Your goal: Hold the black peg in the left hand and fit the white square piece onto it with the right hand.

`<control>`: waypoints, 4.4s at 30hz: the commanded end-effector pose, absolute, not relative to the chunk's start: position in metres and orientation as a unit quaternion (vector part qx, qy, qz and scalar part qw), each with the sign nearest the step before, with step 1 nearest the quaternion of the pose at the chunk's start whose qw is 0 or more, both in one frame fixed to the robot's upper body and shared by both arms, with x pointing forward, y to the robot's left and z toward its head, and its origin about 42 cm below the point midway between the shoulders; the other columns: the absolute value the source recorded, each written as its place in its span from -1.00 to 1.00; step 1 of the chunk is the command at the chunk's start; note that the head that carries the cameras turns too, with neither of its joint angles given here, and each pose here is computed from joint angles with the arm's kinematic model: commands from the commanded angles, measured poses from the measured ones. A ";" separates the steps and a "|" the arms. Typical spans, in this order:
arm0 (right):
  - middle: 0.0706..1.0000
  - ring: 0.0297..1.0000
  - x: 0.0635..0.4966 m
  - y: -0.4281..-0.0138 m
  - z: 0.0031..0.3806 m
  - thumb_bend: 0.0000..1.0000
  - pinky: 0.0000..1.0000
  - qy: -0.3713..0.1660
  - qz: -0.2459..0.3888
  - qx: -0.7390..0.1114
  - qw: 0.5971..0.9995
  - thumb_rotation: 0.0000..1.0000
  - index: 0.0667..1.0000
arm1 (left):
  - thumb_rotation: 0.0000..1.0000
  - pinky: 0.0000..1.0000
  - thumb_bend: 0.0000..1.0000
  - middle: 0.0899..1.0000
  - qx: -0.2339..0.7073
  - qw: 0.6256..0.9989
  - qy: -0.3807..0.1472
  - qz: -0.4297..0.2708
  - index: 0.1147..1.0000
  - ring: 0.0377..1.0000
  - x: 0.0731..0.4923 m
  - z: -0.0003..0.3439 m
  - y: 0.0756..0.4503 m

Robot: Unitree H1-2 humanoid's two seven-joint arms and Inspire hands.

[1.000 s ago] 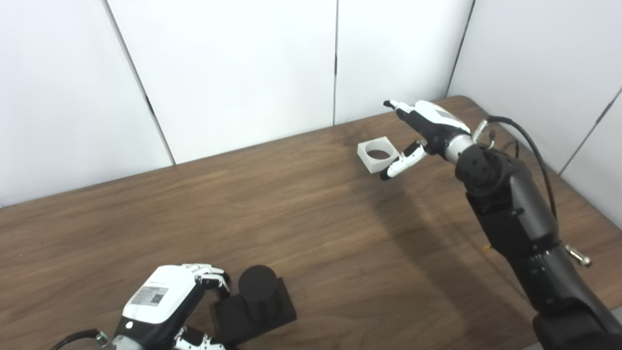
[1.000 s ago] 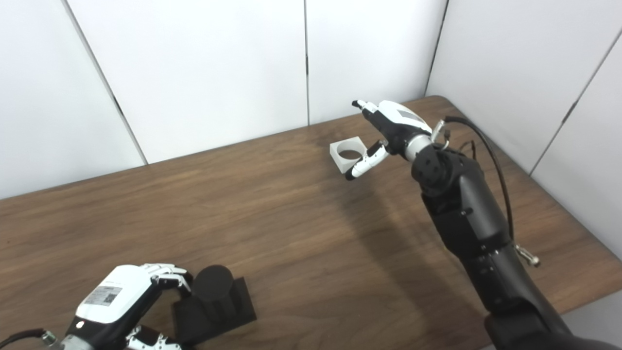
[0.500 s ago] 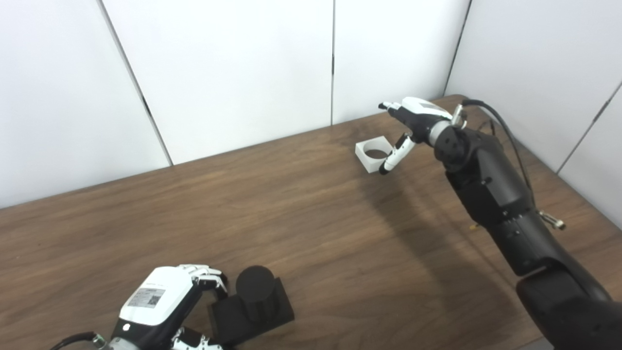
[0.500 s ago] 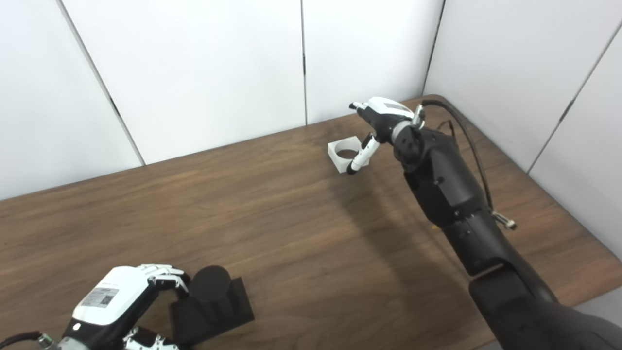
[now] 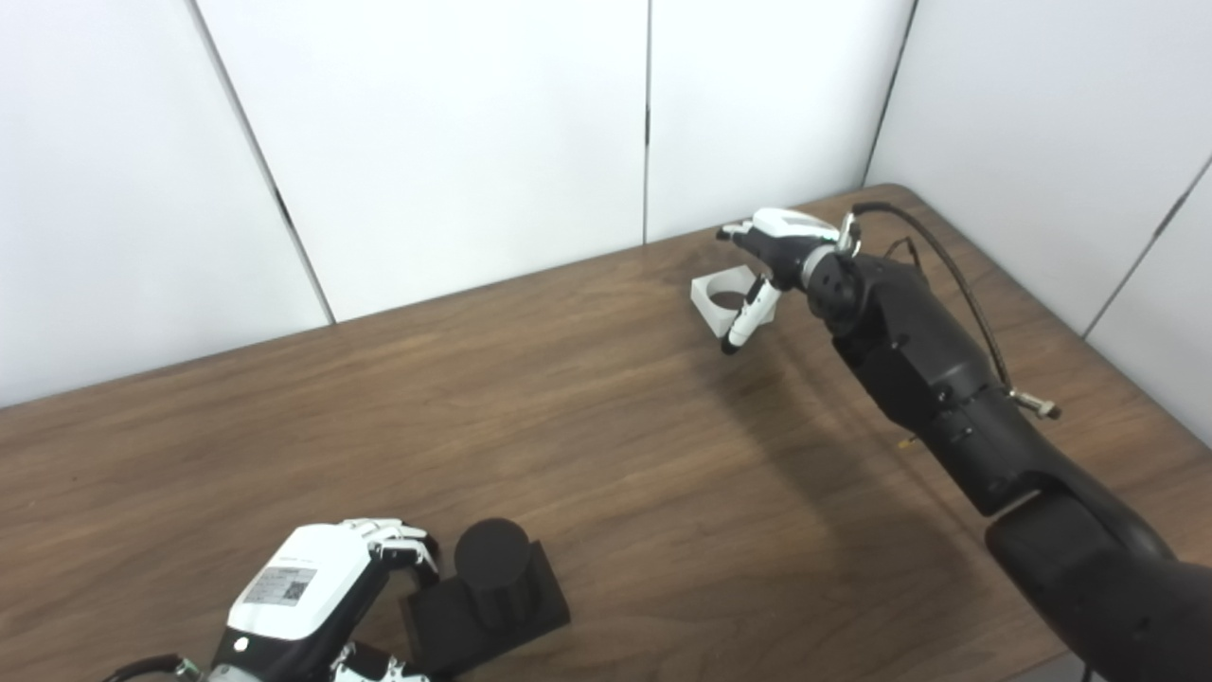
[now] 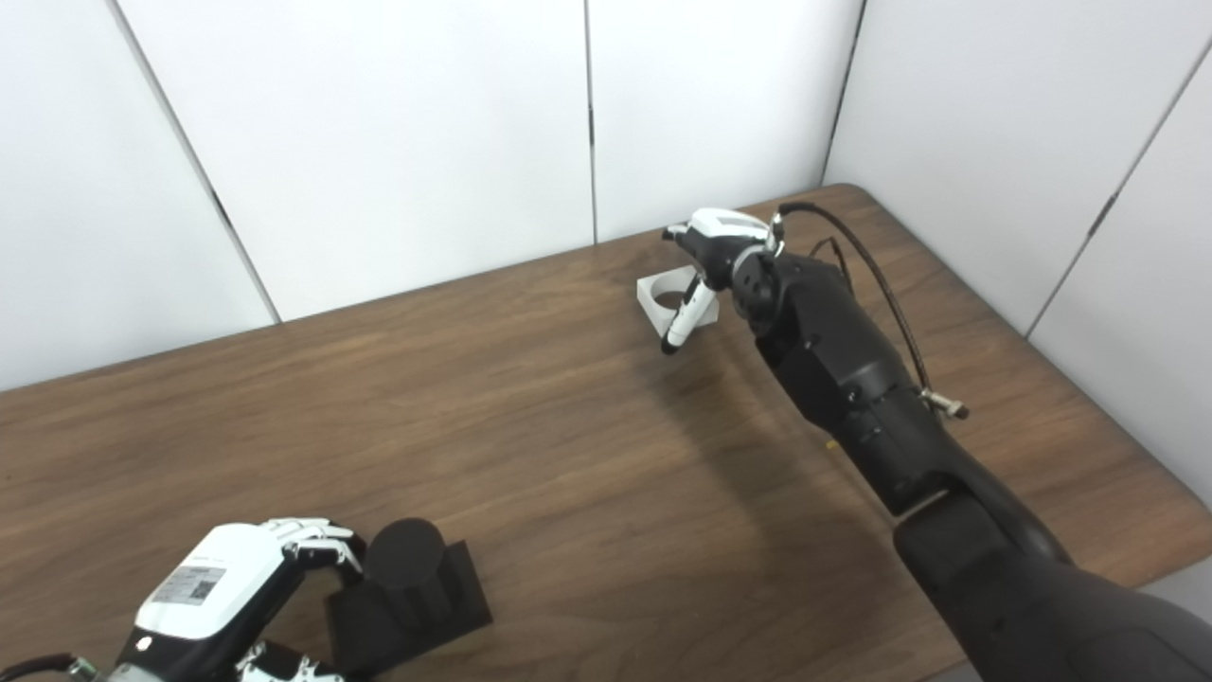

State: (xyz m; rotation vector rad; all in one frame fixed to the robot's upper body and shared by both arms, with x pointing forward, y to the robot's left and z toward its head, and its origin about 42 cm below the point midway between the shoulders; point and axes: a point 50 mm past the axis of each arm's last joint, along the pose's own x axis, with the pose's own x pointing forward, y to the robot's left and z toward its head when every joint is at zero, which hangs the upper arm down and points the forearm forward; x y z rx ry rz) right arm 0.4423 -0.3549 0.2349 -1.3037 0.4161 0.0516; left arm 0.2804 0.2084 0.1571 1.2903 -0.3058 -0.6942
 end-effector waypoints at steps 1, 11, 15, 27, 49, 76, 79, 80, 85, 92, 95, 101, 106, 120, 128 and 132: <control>1.00 1.00 0.455 -0.358 0.273 0.83 0.88 0.151 -0.012 -0.621 0.769 -0.61 0.89 | -0.91 0.68 0.03 0.49 0.615 0.717 -0.114 -0.308 -0.16 0.64 0.281 0.156 0.223; 1.00 1.00 0.461 -0.359 0.264 0.77 0.97 0.170 -0.006 -0.640 0.749 -0.53 0.72 | -0.91 0.70 0.03 0.49 0.612 0.718 -0.112 -0.312 -0.16 0.64 0.280 0.159 0.221; 1.00 1.00 0.464 -0.359 0.265 0.77 0.98 0.172 -0.006 -0.646 0.744 -0.51 0.69 | -0.91 0.70 0.03 0.50 0.610 0.721 -0.106 -0.311 -0.16 0.65 0.280 0.162 0.222; 0.92 0.98 0.465 -0.358 0.263 0.72 0.89 0.173 0.004 -0.660 0.731 -0.51 0.45 | -0.91 0.68 0.03 0.49 0.606 0.725 -0.113 -0.309 -0.16 0.63 0.280 0.162 0.222; 0.83 0.91 0.459 -0.360 0.258 0.67 0.70 0.162 0.007 -0.655 0.738 -0.71 0.30 | -0.91 0.69 0.03 0.49 0.603 0.728 -0.113 -0.305 -0.16 0.64 0.279 0.166 0.224; 0.61 0.75 0.442 -0.354 0.263 0.04 0.72 0.099 0.033 -0.624 0.774 -0.74 -0.10 | -0.91 0.66 0.03 0.49 0.606 0.726 -0.117 -0.303 -0.16 0.63 0.280 0.167 0.220; 0.59 0.73 0.429 -0.341 0.275 0.04 0.69 0.063 0.057 -0.637 0.766 -0.74 -0.10 | -0.91 0.66 0.03 0.50 0.608 0.724 -0.116 -0.304 -0.16 0.64 0.280 0.168 0.217; 0.58 0.73 0.424 -0.335 0.279 0.04 0.66 0.052 0.066 -0.642 0.762 -0.74 -0.10 | -0.91 0.67 0.03 0.50 0.608 0.723 -0.114 -0.306 -0.16 0.64 0.279 0.168 0.217; 0.56 0.73 0.398 -0.309 0.300 0.05 0.59 0.007 0.105 -0.665 0.739 -0.73 -0.10 | -0.91 0.73 0.03 0.52 0.615 0.716 -0.104 -0.314 -0.15 0.68 0.279 0.168 0.211; 0.56 0.71 0.356 -0.272 0.335 0.05 0.67 -0.060 0.159 -0.671 0.722 -0.73 -0.10 | -0.90 0.75 0.02 0.54 0.617 0.714 -0.102 -0.313 -0.15 0.69 0.280 0.168 0.203; 0.57 0.68 0.338 -0.254 0.347 0.05 0.68 -0.092 0.182 -0.671 0.713 -0.73 -0.10 | -0.89 0.78 0.02 0.56 0.620 0.712 -0.101 -0.315 -0.15 0.71 0.280 0.168 0.200; 0.55 0.65 0.312 -0.217 0.366 0.05 0.67 -0.149 0.233 -0.674 0.685 -0.73 -0.10 | -0.89 0.80 0.02 0.57 0.619 0.711 -0.104 -0.317 -0.15 0.72 0.283 0.170 0.197; 0.54 0.63 0.294 -0.190 0.379 0.05 0.65 -0.192 0.265 -0.665 0.671 -0.73 -0.11 | -0.89 0.79 0.02 0.58 0.622 0.709 -0.100 -0.318 -0.15 0.73 0.282 0.171 0.197; 0.51 0.61 0.286 -0.148 0.391 0.05 0.49 -0.230 0.310 -0.644 0.661 -0.73 -0.11 | -0.89 0.78 0.02 0.58 0.617 0.714 -0.104 -0.315 -0.15 0.71 0.285 0.177 0.195; 0.50 0.61 0.286 -0.139 0.384 0.05 0.47 -0.230 0.324 -0.638 0.660 -0.73 -0.11 | -0.89 0.78 0.01 0.59 0.617 0.715 -0.106 -0.313 -0.15 0.71 0.284 0.179 0.190; 0.50 0.62 0.285 -0.136 0.377 0.05 0.49 -0.224 0.338 -0.632 0.660 -0.73 -0.11 | -0.89 0.78 0.01 0.59 0.617 0.714 -0.108 -0.313 -0.15 0.71 0.284 0.180 0.188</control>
